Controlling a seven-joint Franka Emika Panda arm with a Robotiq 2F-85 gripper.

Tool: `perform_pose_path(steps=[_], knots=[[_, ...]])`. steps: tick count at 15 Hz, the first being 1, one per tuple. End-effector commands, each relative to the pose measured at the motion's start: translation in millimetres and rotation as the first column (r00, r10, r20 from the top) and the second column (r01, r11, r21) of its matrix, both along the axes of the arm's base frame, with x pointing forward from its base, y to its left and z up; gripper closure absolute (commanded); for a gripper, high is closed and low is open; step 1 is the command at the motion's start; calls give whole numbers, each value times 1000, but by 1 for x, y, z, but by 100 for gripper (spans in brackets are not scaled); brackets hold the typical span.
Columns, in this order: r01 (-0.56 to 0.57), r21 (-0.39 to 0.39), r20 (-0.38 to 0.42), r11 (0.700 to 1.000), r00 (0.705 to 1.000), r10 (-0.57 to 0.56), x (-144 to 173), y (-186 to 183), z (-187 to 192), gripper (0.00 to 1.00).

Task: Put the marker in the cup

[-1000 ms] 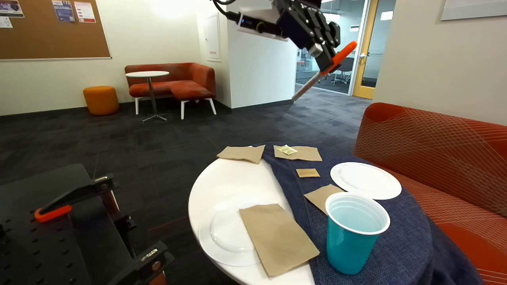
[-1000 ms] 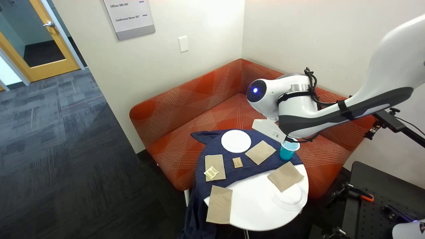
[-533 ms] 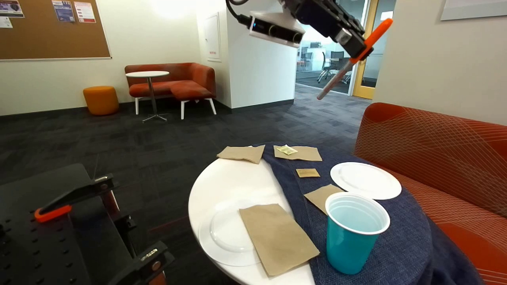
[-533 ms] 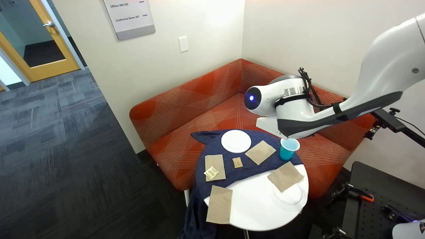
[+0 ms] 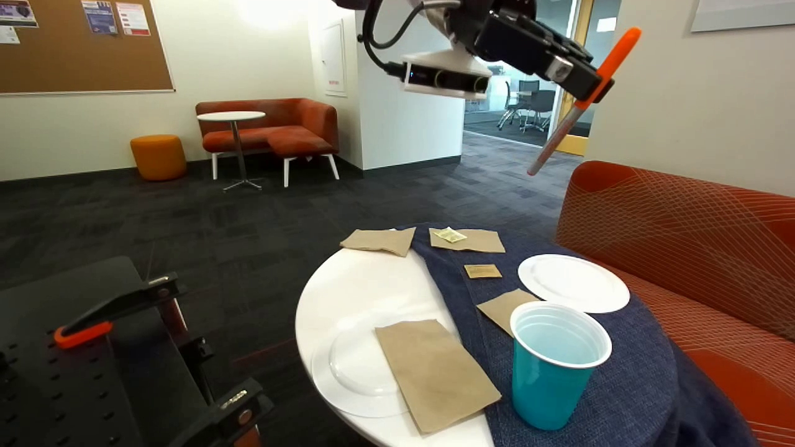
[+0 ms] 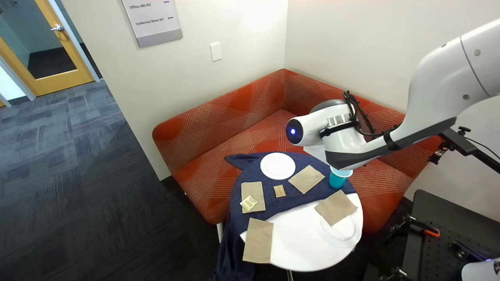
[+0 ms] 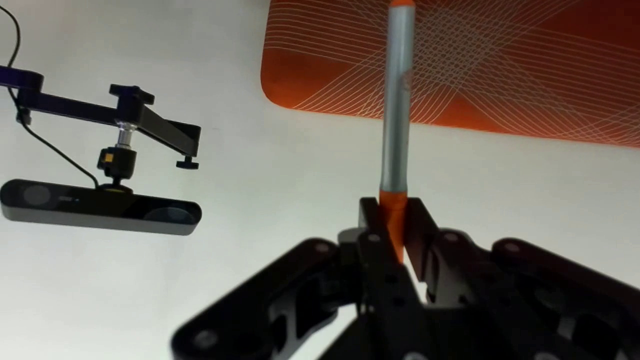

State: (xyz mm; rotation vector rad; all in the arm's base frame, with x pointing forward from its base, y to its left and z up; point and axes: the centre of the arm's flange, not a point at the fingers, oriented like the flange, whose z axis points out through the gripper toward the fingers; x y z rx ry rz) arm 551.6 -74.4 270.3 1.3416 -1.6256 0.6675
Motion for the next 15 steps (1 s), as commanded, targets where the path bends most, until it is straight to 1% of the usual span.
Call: perform_pose_path(steps=[1, 8, 15], knots=[[67, -36, 49, 997, 997, -65, 4, -10, -9, 96], [153, -41, 20, 987, 988, -152, 0, -38, -41, 96], [187, -23, -16, 982, 982, -188, -2, -43, -74, 96]])
